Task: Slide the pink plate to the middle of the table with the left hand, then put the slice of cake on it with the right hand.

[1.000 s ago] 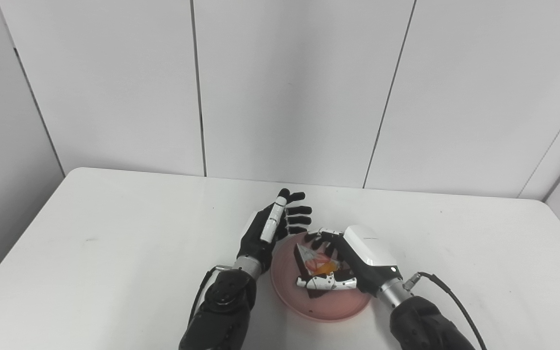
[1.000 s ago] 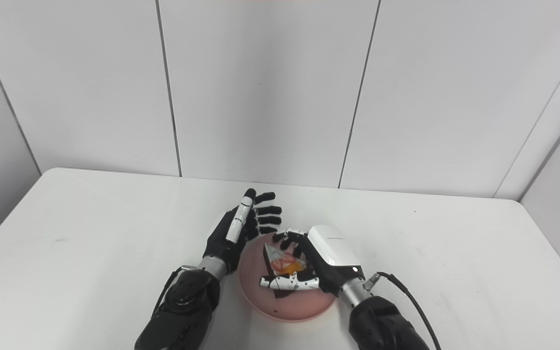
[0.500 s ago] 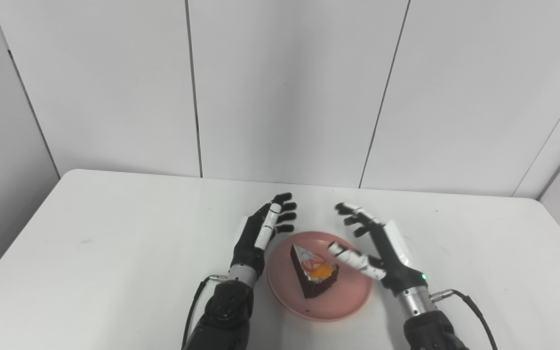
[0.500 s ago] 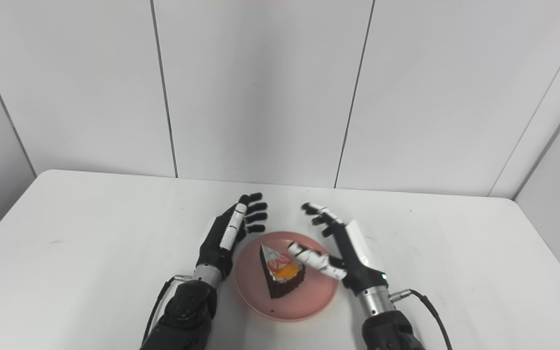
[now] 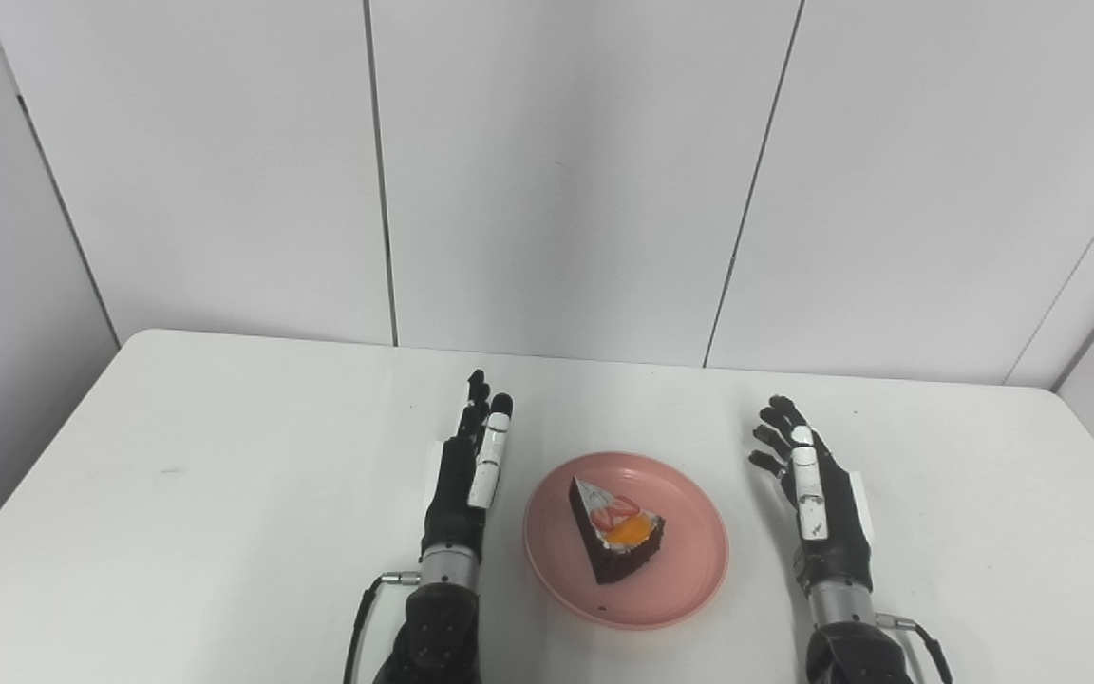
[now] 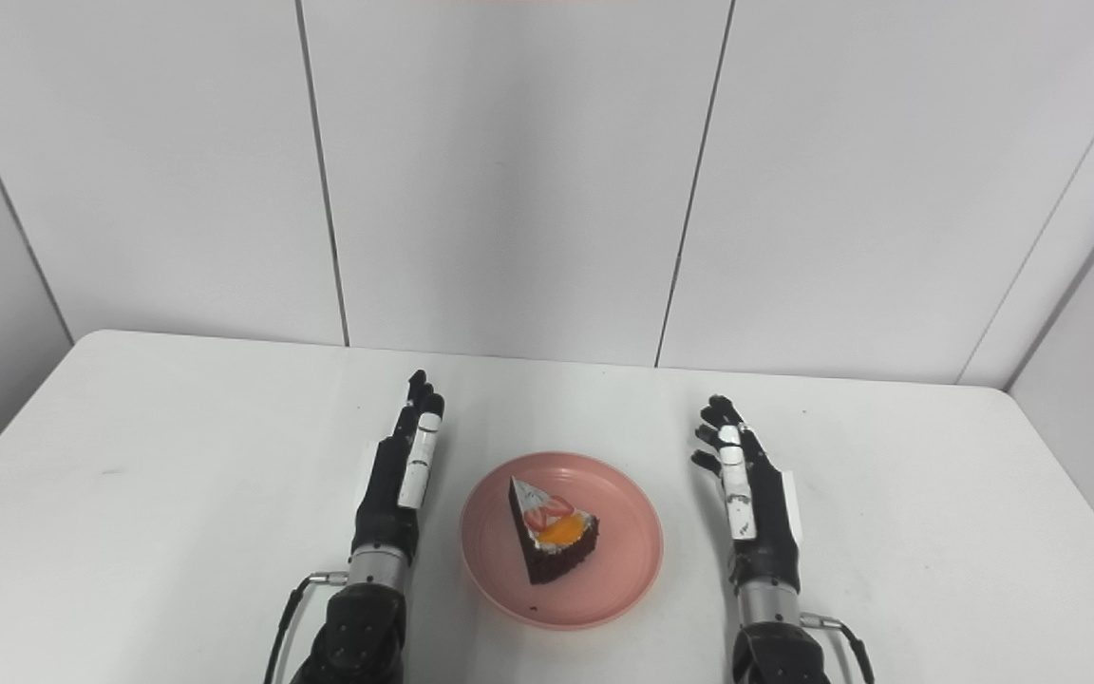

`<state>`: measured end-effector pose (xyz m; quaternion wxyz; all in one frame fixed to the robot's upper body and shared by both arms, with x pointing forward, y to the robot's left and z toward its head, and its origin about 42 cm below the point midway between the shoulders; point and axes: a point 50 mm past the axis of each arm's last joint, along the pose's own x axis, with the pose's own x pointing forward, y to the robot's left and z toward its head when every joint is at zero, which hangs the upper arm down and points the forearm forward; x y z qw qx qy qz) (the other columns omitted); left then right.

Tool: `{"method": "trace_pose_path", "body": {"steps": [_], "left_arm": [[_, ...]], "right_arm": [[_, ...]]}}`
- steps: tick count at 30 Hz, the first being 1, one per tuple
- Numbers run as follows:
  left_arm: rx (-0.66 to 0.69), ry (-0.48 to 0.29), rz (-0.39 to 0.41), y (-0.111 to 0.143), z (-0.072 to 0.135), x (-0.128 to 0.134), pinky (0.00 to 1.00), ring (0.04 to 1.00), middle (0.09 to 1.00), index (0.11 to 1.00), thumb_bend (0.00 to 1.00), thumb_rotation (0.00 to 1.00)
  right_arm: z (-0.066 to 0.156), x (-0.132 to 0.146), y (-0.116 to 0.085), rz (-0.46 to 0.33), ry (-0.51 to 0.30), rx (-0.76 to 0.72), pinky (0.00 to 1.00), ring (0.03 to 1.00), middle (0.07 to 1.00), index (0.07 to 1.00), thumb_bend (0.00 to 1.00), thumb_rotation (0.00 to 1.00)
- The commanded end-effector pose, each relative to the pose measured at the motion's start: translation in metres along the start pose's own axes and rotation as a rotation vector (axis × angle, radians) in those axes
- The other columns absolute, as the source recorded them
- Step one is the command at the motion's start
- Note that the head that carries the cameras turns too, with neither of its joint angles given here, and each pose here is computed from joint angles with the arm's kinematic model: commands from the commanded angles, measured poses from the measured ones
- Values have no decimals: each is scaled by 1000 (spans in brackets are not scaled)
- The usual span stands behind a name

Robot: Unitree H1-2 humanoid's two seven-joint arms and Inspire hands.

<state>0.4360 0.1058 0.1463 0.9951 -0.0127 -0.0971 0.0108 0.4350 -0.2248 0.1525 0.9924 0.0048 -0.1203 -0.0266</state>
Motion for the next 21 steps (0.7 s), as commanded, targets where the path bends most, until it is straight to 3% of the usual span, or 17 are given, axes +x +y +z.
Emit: {"method": "trace_pose_path", "body": {"steps": [1,8,21], "left_arm": [[8,55,-8,16,-17,-14,1000,1000,1000,1000,556,977],[-11,84,-22,20,-16,-14,1000,1000,1000,1000,564,987],[10,104,-32,22,-13,-15,1000,1000,1000,1000,605,981]], "right_arm": [[13,13,10,7,-6,34,789,850,861,861,775,1000],[7,9,19,38,67,35,791,845,864,865,780,1000],[9,7,25,63,95,11,758,848,868,842,737,1000]]}}
